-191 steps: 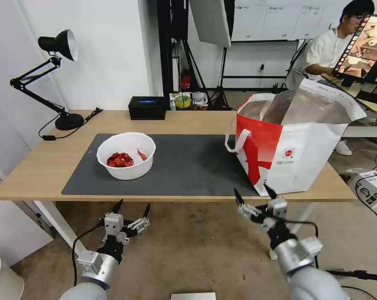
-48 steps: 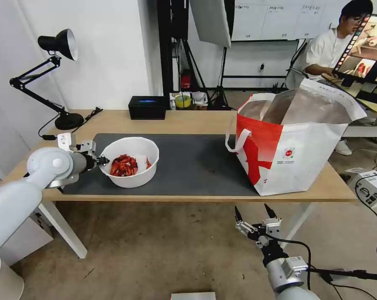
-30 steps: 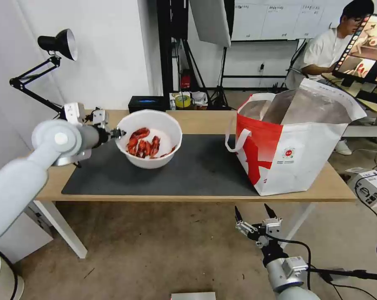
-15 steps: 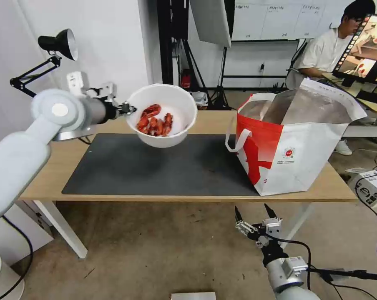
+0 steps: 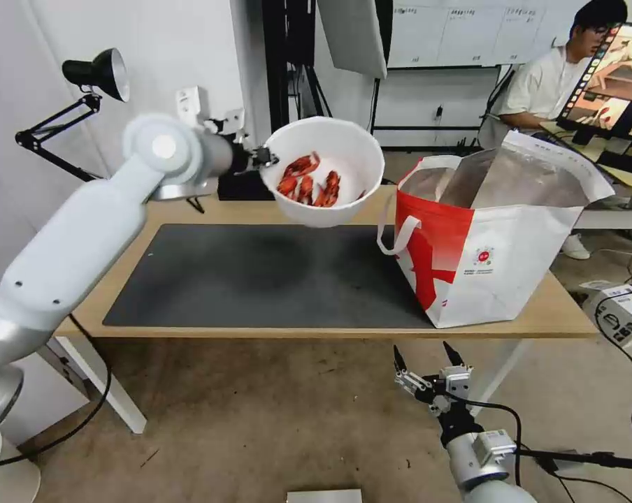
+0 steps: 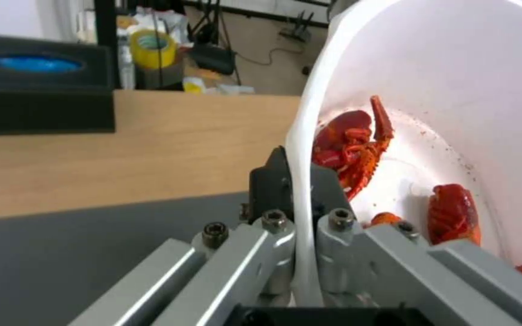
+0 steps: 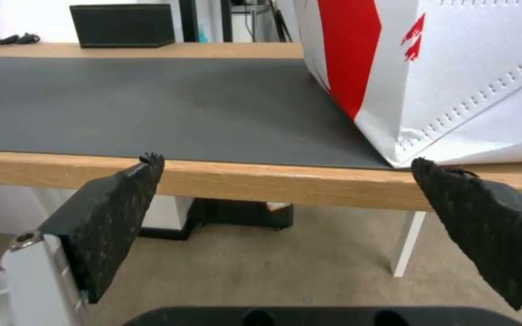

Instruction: Pick up the trash from the table and place it into the takeout bag.

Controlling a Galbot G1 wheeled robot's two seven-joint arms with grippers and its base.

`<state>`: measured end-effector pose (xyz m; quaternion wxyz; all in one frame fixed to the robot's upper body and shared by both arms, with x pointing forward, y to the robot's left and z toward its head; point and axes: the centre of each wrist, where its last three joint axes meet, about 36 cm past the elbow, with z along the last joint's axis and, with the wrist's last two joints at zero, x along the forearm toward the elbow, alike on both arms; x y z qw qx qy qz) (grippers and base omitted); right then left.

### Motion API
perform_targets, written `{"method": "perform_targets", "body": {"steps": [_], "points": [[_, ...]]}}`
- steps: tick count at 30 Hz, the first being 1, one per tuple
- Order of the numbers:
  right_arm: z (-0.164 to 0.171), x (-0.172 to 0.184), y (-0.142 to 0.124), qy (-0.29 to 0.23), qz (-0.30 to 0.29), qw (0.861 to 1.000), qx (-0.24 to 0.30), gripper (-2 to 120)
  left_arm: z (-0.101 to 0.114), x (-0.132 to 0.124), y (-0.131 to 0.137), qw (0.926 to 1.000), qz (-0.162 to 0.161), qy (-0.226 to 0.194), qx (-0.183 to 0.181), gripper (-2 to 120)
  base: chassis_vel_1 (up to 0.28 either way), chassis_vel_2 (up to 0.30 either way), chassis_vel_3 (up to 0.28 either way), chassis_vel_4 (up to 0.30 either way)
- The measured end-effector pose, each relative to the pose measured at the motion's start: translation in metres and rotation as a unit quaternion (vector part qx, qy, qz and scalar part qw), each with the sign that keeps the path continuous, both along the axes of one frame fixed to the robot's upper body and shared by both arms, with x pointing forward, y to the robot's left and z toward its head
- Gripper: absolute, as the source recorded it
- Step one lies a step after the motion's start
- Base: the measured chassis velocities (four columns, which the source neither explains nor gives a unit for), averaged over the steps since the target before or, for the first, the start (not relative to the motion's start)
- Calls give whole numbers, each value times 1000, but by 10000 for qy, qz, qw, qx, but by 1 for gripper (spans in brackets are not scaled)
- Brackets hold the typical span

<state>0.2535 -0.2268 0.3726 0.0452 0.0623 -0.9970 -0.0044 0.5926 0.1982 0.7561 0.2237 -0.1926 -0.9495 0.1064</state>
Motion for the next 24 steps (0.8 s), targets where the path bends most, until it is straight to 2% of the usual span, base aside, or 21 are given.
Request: {"method": "perform_targets", "body": {"steps": [4, 8, 9, 14, 16, 17, 19, 20, 22, 24], "points": [[0, 0, 0, 0, 0, 10000, 0, 100, 12, 4, -12, 9999, -79, -78, -49, 0, 0, 0, 0, 0], [0, 0, 0, 0, 0, 10000, 0, 100, 12, 4, -12, 9999, -79, -78, -49, 0, 0, 0, 0, 0], [0, 0, 0, 0, 0, 10000, 0, 100, 22, 9, -31, 9997, -190, -119, -126, 0, 0, 0, 0, 0], [0, 0, 0, 0, 0, 10000, 0, 100, 27, 17, -60, 9993, -327, -97, -164, 0, 0, 0, 0, 0], [0, 0, 0, 0, 0, 10000, 0, 100, 27, 17, -63, 9992, -341, -95, -160, 0, 0, 0, 0, 0], [0, 0, 0, 0, 0, 10000, 0, 100, 30, 23, -82, 9990, -412, -76, -126, 0, 0, 0, 0, 0], [0, 0, 0, 0, 0, 10000, 0, 100, 36, 30, -103, 9988, -462, -57, -122, 0, 0, 0, 0, 0], [0, 0, 0, 0, 0, 10000, 0, 100, 36, 30, -103, 9988, -462, -57, -122, 0, 0, 0, 0, 0], [0, 0, 0, 0, 0, 10000, 0, 100, 39, 35, -124, 9986, -518, -22, -107, 0, 0, 0, 0, 0], [0, 0, 0, 0, 0, 10000, 0, 100, 40, 38, -133, 9986, -531, -12, -82, 0, 0, 0, 0, 0]]}}
